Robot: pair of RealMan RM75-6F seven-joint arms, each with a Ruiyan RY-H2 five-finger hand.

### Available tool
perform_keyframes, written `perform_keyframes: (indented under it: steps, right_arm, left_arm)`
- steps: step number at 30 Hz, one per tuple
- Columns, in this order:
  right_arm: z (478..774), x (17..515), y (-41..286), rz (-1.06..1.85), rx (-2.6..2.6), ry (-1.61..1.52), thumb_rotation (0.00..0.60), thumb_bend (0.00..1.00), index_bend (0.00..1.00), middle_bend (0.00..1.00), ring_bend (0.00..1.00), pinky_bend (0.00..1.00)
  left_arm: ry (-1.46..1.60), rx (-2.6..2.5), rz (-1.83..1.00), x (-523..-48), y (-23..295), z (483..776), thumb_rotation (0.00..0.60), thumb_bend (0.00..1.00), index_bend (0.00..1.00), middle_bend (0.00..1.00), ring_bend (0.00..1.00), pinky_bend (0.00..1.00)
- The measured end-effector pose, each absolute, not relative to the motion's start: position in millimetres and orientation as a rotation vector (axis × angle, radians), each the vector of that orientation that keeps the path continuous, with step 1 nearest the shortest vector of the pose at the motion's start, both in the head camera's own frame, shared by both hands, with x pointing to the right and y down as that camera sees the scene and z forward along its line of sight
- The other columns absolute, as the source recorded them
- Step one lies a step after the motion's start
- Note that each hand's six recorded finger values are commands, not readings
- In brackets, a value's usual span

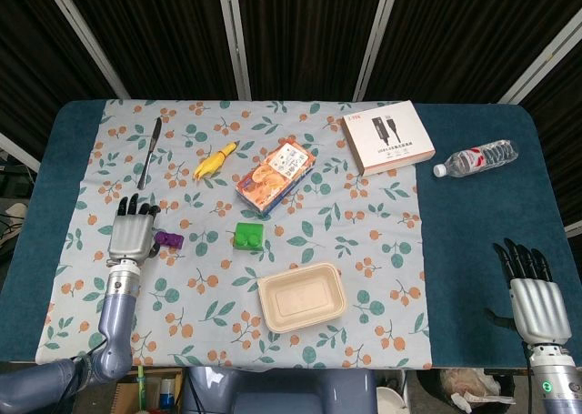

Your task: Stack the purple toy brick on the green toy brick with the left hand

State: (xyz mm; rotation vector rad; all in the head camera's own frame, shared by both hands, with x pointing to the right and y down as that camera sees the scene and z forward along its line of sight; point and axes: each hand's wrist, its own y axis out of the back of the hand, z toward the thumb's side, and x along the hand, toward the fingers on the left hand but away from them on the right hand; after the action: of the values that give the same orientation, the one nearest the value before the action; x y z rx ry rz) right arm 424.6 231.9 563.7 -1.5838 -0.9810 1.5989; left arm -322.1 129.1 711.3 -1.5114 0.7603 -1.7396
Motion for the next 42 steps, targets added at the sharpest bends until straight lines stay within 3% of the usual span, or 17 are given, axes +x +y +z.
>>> perform_keyframes:
  steps: [42]
  right_arm:
    - [566, 422, 232, 1.595, -1.599, -0.971, 0.600, 0.08, 0.08, 0.01, 0.00, 0.00]
  left_arm:
    - [0.692, -1.477, -1.733, -299, 145, 736, 0.600, 0.30, 0.37, 0.35, 0.01, 0.00]
